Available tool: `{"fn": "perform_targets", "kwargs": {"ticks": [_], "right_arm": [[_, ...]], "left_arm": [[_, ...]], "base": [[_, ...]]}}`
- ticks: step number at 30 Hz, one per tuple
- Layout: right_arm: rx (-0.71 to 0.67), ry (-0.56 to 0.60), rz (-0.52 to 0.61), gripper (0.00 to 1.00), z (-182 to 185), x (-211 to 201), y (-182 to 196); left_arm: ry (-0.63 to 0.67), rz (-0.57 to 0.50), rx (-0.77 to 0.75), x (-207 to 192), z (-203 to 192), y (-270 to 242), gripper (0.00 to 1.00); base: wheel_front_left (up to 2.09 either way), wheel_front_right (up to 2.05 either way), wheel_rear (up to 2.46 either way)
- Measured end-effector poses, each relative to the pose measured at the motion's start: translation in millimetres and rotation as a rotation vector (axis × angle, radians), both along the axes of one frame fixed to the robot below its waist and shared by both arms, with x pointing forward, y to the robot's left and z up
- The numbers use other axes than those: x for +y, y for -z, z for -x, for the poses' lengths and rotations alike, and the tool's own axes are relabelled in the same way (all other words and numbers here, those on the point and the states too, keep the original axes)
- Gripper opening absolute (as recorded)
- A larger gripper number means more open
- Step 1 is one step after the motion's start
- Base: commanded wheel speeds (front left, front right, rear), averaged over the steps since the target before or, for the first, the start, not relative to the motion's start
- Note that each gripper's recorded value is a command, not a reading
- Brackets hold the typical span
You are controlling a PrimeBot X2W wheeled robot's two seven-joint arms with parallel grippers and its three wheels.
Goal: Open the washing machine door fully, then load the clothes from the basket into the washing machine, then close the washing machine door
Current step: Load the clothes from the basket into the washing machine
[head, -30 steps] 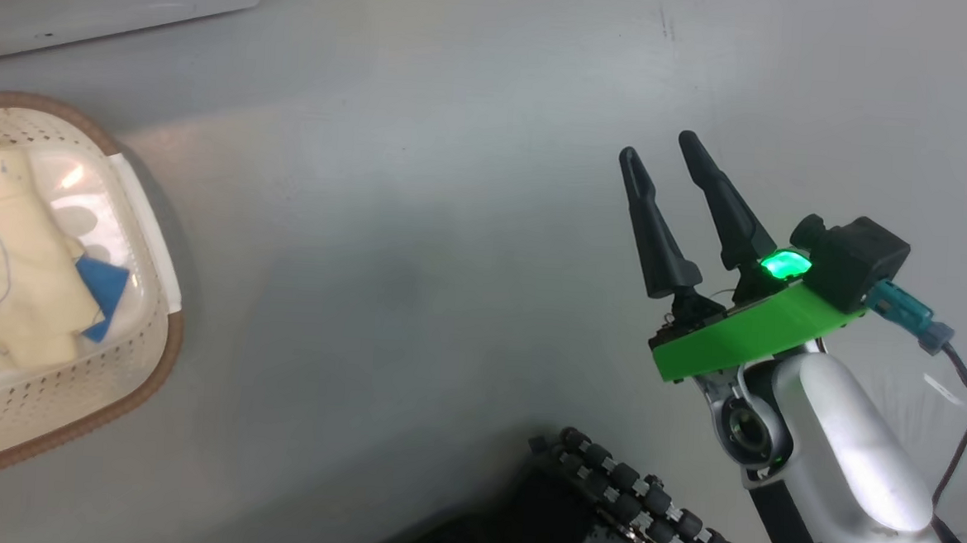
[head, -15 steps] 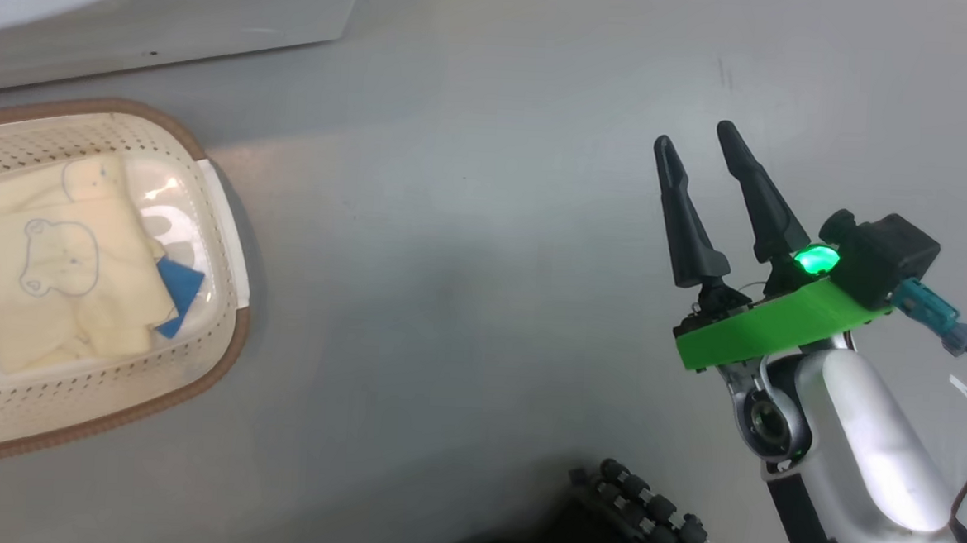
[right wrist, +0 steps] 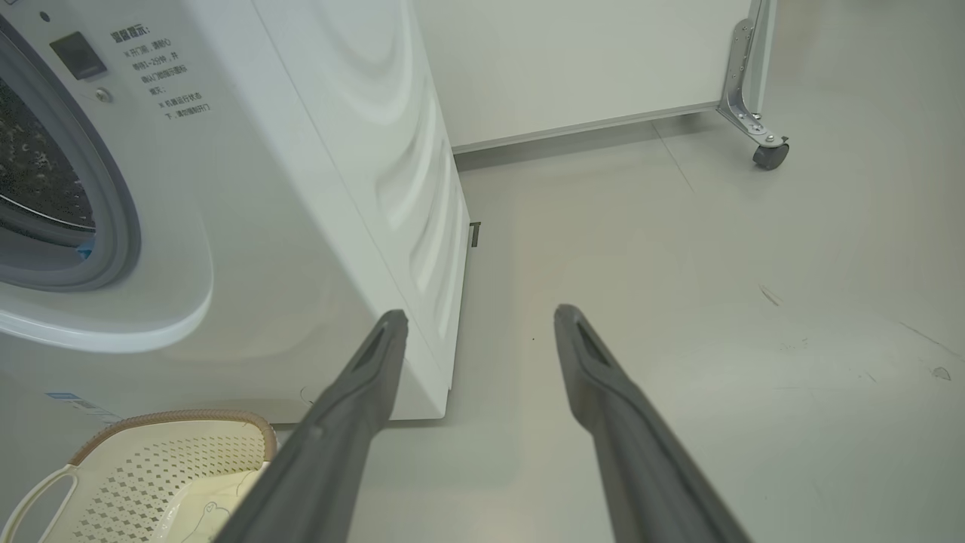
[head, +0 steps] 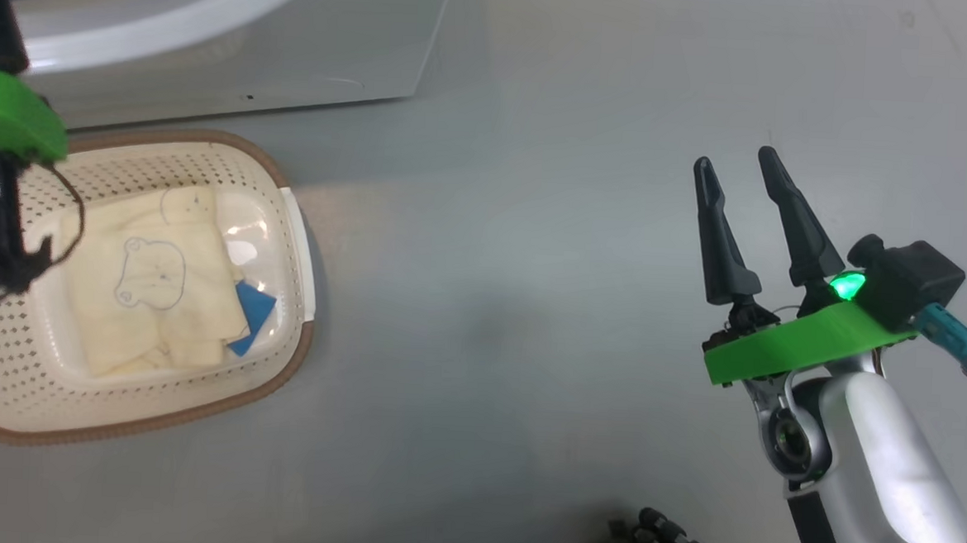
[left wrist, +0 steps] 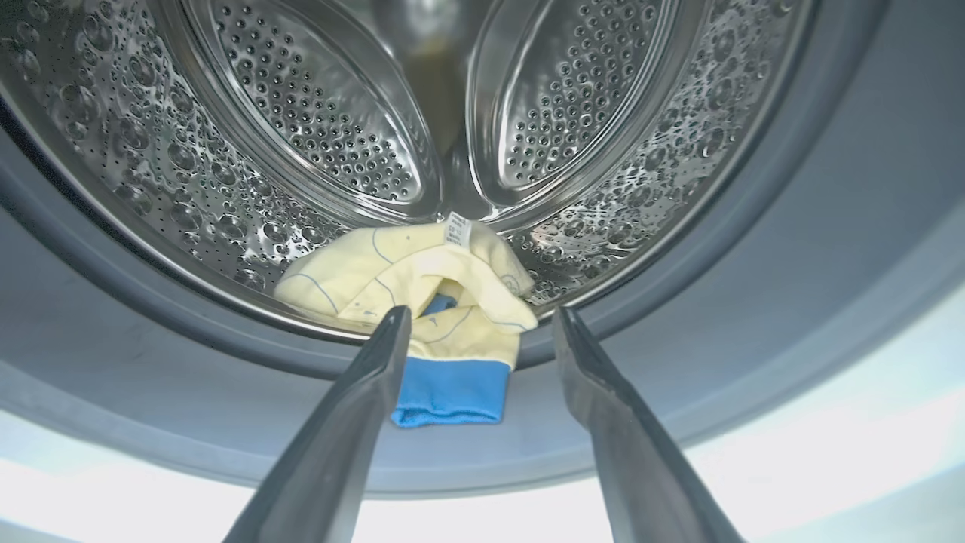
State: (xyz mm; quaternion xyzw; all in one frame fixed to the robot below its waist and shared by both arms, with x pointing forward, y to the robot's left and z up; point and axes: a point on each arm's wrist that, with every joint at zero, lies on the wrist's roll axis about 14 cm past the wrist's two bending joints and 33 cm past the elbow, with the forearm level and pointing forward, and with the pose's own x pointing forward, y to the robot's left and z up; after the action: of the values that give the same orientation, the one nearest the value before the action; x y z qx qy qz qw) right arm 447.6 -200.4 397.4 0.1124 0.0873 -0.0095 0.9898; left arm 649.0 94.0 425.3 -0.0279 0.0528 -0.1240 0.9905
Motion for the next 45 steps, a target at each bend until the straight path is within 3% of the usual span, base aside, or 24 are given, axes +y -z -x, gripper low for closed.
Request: {"fn": "perform_targets", "kwargs": {"ticks": [12,19,29,45], "right_arm": [[-0.047,-0.037,0.032,1.0,12,13,-23],[-0.072,-0.071,0.047,1.0,16,24,-36],[-0.088,-0.099,0.053,1.0,31,33,-54],[-0.108,-0.101,0.056,1.0,46,34,-71]], "left_arm": [[0.107,0.046,-0.017,-14,111,-21,1.0],[0.107,0.068,-0.022,-12,152,-33,1.0],[0.068,0.085,-0.008,-2,194,-40,1.0],[0.036,0.083,0.0,5,210,-43,1.0]], "base": [[0.0,0.0,0.0],[0.0,0.0,0.0],[0.0,0.0,0.0],[0.0,0.0,0.0]]}}
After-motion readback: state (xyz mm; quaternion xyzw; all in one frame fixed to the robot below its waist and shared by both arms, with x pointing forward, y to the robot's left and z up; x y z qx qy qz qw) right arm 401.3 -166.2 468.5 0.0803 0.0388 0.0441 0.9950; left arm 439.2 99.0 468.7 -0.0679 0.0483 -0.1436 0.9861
